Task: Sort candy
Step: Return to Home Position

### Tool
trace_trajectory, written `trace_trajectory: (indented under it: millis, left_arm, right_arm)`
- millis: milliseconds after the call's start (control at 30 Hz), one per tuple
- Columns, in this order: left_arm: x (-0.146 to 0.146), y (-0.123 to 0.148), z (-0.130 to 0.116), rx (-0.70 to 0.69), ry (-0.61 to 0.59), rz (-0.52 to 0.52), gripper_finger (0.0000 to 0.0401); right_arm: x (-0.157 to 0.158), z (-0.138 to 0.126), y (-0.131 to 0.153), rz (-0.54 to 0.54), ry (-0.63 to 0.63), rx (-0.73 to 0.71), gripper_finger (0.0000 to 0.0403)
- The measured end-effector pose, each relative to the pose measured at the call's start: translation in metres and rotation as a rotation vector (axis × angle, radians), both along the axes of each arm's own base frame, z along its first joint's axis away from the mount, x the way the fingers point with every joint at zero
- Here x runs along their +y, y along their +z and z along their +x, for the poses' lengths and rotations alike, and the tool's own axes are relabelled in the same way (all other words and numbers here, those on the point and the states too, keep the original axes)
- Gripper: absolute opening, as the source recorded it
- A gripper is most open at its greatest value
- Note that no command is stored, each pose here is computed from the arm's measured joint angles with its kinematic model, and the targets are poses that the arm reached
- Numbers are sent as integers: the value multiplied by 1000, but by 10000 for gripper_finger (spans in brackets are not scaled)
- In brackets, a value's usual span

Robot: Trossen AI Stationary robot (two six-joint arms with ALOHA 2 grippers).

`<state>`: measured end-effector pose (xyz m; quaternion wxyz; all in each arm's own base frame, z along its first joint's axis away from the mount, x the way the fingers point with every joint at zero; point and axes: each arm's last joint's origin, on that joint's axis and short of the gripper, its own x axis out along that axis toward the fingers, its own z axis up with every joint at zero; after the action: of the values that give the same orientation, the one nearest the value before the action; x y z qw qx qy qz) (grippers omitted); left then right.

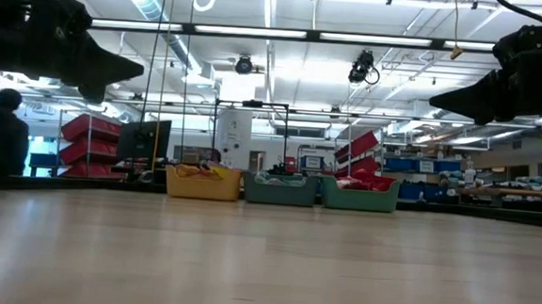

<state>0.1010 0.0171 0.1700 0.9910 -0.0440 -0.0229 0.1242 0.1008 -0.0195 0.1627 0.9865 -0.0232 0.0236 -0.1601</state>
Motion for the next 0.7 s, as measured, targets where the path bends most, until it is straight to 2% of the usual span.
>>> trace_trajectory:
  millis: [200,700]
  left_arm:
    - [-3,-1,1,13,-114,6,3]
    - [-3,-8,1,84,-113,-5,4]
  right_arm:
    - [0,0,0,-42,-1,14,1]
    - [0,0,0,-10,-6,0,1]
